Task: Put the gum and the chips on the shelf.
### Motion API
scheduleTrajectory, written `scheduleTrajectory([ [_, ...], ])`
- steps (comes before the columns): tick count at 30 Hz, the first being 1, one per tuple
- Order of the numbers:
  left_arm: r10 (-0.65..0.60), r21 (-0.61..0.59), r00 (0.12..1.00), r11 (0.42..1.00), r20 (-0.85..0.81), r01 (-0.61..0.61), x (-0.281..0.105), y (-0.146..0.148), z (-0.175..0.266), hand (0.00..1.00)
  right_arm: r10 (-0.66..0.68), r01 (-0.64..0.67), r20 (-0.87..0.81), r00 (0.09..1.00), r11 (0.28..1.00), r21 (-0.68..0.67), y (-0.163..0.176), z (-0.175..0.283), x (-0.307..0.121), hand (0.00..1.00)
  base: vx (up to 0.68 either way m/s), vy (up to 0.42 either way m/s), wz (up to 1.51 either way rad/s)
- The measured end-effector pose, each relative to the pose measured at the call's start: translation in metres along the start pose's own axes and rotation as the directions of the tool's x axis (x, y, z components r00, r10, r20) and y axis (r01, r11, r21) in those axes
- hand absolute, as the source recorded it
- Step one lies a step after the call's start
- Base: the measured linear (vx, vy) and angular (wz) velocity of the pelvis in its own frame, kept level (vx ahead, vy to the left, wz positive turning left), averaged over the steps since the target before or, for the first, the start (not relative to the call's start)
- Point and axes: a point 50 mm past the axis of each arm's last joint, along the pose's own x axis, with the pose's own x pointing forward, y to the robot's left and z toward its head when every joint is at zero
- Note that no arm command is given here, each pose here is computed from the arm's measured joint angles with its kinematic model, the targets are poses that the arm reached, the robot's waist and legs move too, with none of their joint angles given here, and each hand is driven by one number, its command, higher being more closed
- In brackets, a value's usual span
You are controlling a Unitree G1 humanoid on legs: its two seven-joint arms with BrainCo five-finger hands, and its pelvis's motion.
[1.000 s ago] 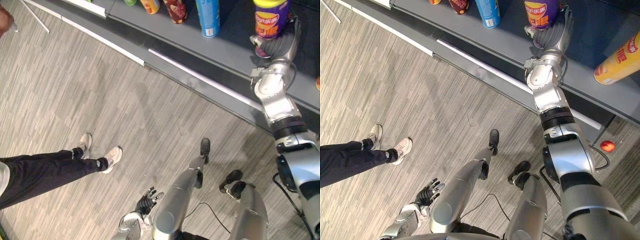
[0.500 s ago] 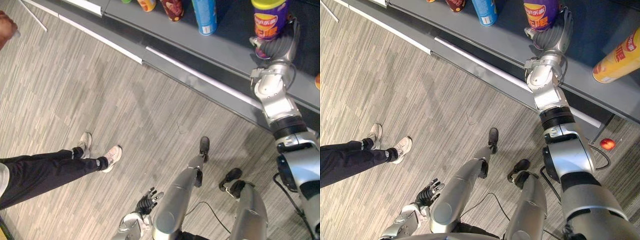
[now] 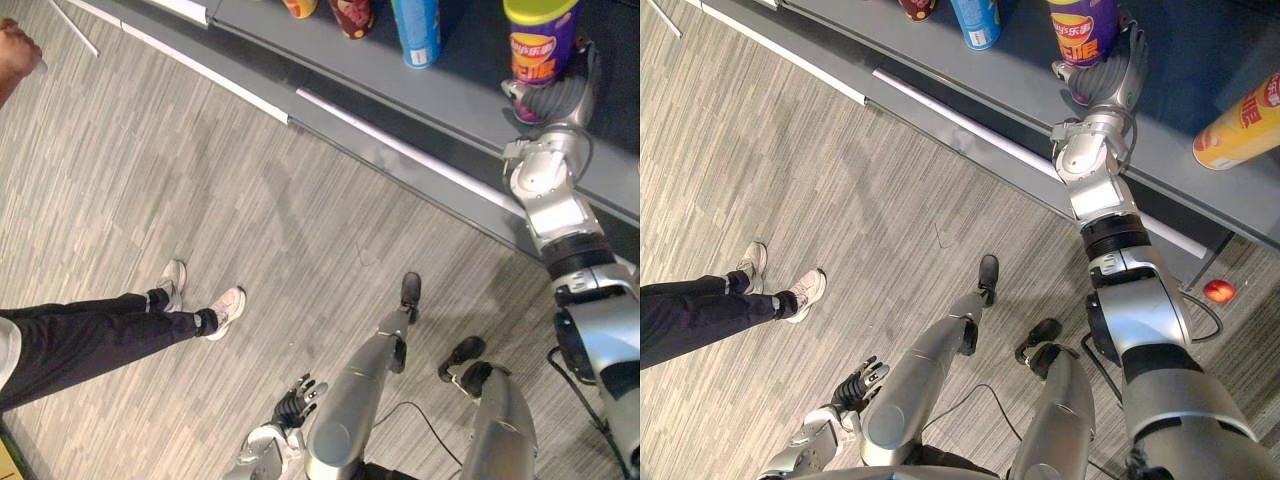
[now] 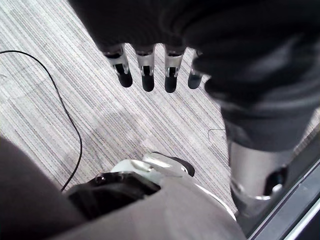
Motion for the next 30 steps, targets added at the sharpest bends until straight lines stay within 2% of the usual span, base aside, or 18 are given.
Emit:
scheduleTrajectory([
  [30, -0.006, 0.003, 1.000, 1.000, -0.006, 0.006, 0.0000, 0.0001, -0.0012, 0.00, 0.033, -0.032, 0.013, 0.999, 0.999, -0.032, 0.0044, -0.0076, -0.0062, 0.00, 0.01, -0.029, -0.02],
])
